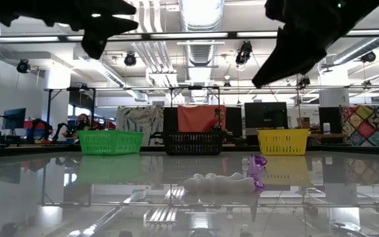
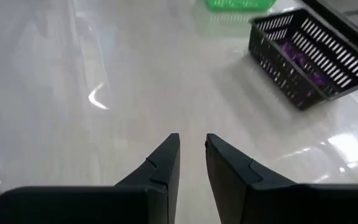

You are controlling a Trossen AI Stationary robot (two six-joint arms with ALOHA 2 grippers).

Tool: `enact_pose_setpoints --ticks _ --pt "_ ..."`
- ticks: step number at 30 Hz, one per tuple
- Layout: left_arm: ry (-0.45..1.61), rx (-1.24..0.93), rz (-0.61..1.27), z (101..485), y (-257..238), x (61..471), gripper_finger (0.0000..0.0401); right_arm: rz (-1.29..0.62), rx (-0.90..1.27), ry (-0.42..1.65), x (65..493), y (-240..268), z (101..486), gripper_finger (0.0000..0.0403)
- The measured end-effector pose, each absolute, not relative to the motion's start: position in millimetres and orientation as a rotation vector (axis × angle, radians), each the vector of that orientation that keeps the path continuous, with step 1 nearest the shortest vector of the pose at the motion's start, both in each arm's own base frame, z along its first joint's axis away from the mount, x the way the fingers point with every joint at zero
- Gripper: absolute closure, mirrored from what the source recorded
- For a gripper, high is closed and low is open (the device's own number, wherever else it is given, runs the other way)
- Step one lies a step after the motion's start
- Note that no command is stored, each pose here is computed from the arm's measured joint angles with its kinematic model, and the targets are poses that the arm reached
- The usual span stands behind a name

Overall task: Sort Halloween decoration
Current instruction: Put the white bone toy into the green basket

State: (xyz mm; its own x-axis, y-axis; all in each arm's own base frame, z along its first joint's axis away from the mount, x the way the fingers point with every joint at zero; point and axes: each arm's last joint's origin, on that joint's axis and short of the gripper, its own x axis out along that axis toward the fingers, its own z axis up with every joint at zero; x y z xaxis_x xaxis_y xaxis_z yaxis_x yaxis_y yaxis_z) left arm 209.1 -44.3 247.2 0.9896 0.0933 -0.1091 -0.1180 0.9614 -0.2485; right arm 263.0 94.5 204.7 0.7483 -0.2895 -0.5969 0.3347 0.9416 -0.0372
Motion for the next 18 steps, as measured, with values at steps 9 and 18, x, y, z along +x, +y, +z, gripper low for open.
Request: enact_pose_setpoints --ticks 9,18 --pt "-0.021 -0.312 0.077 226.2 -51.4 191.4 0.0274 -0.282 0.042 0.773 278.1 100.7 175.2 0.0330" --pt "-0.029 -0.320 0.086 222.2 -50.6 190.1 0.0274 -0.297 0.026 0.832 283.7 100.4 157.0 0.0289"
